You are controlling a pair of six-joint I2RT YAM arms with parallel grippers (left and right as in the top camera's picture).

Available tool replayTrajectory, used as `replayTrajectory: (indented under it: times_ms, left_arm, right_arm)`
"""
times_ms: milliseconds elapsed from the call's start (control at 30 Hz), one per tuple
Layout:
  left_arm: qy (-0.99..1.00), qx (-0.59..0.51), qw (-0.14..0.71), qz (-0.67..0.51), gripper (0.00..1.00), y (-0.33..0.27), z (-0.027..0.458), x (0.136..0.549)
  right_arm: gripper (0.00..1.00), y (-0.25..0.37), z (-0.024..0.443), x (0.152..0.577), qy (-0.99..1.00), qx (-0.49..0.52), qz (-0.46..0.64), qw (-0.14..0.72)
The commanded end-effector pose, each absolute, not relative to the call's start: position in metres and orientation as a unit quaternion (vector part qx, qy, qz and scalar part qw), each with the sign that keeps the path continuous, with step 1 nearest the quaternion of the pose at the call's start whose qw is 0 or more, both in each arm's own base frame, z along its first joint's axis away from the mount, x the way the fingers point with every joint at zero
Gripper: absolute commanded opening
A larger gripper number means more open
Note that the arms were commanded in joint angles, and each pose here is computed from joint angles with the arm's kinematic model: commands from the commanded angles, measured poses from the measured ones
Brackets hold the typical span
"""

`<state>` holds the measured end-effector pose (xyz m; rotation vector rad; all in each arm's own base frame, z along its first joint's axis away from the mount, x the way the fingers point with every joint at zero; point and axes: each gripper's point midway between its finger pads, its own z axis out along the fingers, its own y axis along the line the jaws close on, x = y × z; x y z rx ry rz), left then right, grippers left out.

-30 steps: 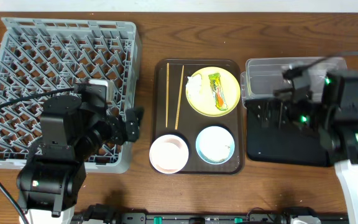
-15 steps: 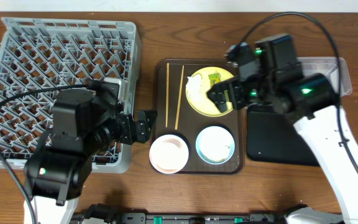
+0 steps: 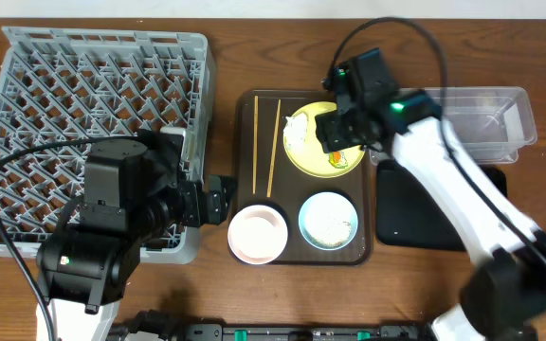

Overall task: Sort waste into correct bins and load items into the dishwasher
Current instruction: 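Grasp the tissue and snack wrapper on the yellow plate with right gripper, then carry the wrapper to the clear bin and release it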

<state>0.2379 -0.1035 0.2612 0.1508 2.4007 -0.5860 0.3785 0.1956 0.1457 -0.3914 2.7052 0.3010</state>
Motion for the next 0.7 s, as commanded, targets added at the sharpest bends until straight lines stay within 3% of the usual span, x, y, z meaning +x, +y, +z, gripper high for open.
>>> replayTrajectory:
  times_ms: [0,133,267,367,400,467,533,667]
  left_arm:
    - [0.913,0.058,0.337,-0.224,0.98,-0.104,0.272,0.236]
    - [0.913,0.058,0.337,-0.224,0.98,-0.104,0.272,0.236]
    - [0.913,0.058,0.337,-0.224,0.98,-0.104,0.272,0.236]
    - [0.913,0.058,0.337,-0.224,0.98,-0.104,0.272,0.236]
    - [0.913,0.058,0.337,-0.224,0.98,-0.104,0.272,0.236]
    - [0.913,0.058,0.337,-0.224,0.98,-0.104,0.272,0.236]
    - [0.913,0.058,0.337,-0.224,0.98,-0.104,0.272,0.236]
    - [0.913,0.058,0.337,-0.224,0.98,-0.104,0.272,0.236]
  right_arm:
    - [0.56,0.186,0.111,0.393,0.977,-0.102,0.059,0.176]
    - [0.55,0.191,0.071,0.405,0.982,-0.091,0.051,0.158]
    - [0.62,0.192,0.042,0.407,0.985,-0.091,0.045,0.137]
    - [0.58,0.189,0.019,0.402,0.989,-0.091,0.033,0.111]
    - [0.53,0.189,0.014,0.401,0.990,-0.090,0.031,0.105]
    - [0.29,0.188,0.008,0.400,0.991,-0.090,0.029,0.098]
    - [0.12,0.189,0.010,0.400,0.991,-0.088,0.031,0.099]
    - [0.01,0.185,0.038,0.409,0.987,-0.079,0.042,0.130]
